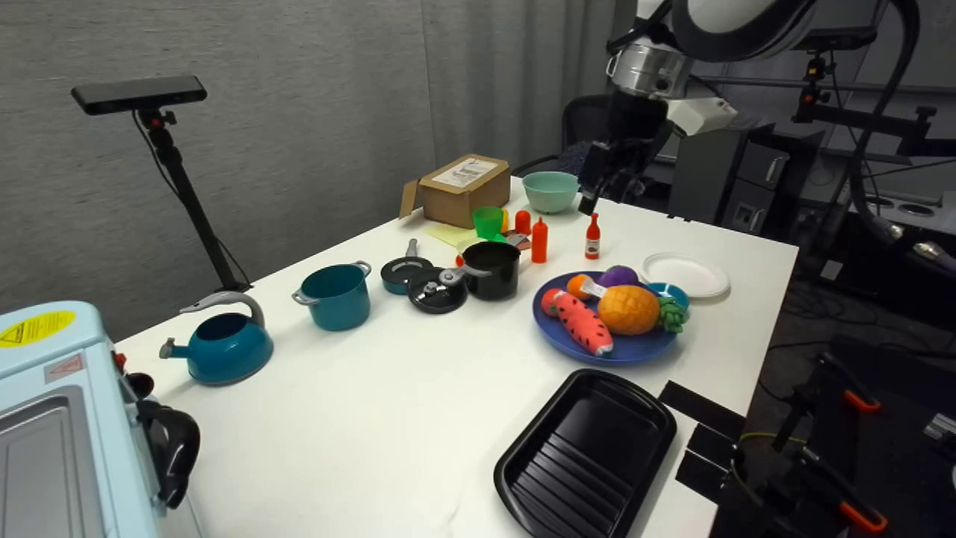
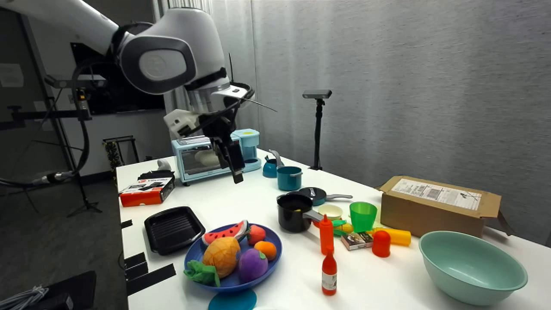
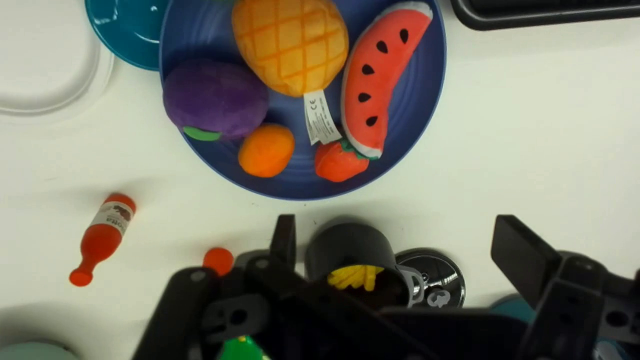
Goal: Put the black lid on the black pot
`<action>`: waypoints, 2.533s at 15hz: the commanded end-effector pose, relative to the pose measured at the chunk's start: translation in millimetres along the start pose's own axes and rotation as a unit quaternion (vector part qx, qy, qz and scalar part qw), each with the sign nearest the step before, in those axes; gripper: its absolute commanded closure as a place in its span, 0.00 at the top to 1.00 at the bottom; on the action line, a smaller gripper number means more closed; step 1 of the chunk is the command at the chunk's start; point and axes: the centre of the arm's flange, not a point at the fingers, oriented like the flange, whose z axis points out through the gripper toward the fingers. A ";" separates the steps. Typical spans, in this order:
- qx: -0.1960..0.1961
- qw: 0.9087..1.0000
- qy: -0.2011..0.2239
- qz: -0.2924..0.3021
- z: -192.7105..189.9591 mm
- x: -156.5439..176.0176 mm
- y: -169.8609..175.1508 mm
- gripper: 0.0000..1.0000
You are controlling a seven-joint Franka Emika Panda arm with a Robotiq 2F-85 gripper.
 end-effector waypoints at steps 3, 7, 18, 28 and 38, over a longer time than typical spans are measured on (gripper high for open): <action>-0.036 0.999 0.020 0.019 32.9 90.8 -47.4 1.00; -0.037 0.996 0.050 0.059 57.7 137.2 -70.4 1.00; -0.014 0.996 0.048 0.069 81.8 146.2 -88.4 1.00; -0.029 0.979 0.064 0.193 125.0 204.5 -96.7 1.00; -0.011 0.965 0.064 0.253 183.1 221.6 -122.3 1.00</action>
